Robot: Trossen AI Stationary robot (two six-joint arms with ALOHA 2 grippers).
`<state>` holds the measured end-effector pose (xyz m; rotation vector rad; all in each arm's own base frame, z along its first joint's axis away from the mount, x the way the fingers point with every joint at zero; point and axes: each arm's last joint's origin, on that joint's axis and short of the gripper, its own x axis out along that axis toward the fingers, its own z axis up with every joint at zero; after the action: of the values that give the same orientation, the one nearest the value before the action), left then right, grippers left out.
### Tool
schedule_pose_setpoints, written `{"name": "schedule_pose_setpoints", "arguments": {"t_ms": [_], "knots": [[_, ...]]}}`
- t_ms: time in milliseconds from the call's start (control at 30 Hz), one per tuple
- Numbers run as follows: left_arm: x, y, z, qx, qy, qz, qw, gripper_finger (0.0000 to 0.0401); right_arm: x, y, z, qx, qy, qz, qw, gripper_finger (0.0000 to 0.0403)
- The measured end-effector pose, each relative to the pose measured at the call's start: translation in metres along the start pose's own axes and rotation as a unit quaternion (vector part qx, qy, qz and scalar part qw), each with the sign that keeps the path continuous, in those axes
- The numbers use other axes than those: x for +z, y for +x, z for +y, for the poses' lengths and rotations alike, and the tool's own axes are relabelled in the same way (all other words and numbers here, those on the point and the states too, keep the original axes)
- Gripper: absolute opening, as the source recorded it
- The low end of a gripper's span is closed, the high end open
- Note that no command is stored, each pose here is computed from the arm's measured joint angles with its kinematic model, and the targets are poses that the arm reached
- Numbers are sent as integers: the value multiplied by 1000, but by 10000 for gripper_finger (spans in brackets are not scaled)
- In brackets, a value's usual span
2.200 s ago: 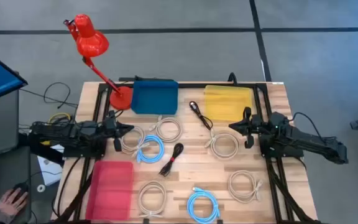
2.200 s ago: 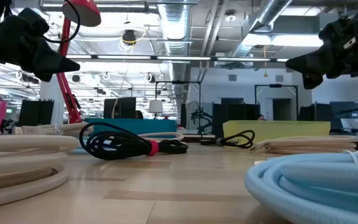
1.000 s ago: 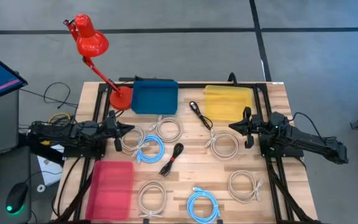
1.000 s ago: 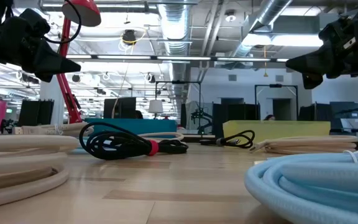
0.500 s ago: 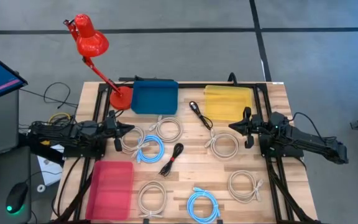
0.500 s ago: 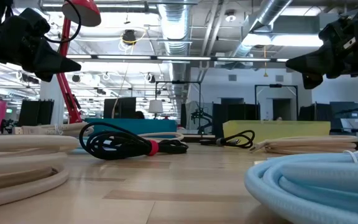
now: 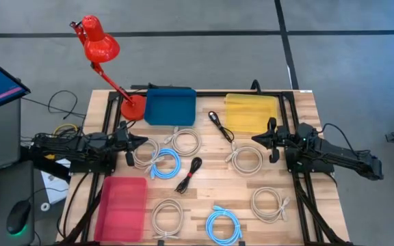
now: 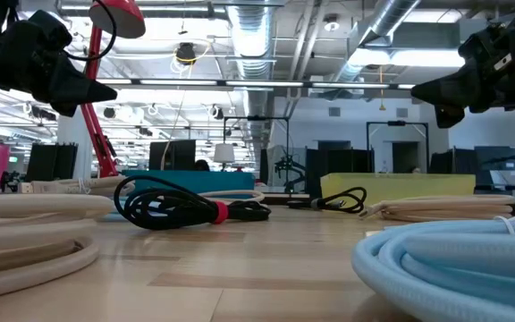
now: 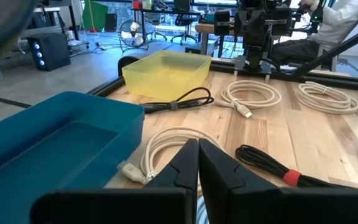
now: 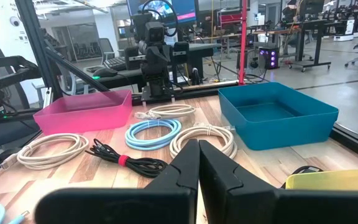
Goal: Pick & Place USB Port
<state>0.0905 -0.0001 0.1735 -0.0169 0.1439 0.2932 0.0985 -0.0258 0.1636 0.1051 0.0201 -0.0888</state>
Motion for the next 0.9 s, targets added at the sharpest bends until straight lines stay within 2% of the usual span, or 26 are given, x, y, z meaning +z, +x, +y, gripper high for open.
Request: {"name": "schedule_pose_setpoints", "arguments": {"t_ms": [400, 533, 667, 900], "knots": [[1, 0, 0, 0, -9, -4, 1000, 11, 0, 0, 0, 0, 0, 0, 1000, 0], [3, 0, 0, -2, -86, -12, 996, 11, 0, 0, 0, 0, 3, 0, 1000, 0], [7, 0, 0, -7, -170, -32, 985, 11, 0, 0, 0, 0, 61, 0, 998, 0], [11, -1, 0, -13, -198, -54, 979, 11, 0, 0, 0, 0, 128, 0, 992, 0]]}}
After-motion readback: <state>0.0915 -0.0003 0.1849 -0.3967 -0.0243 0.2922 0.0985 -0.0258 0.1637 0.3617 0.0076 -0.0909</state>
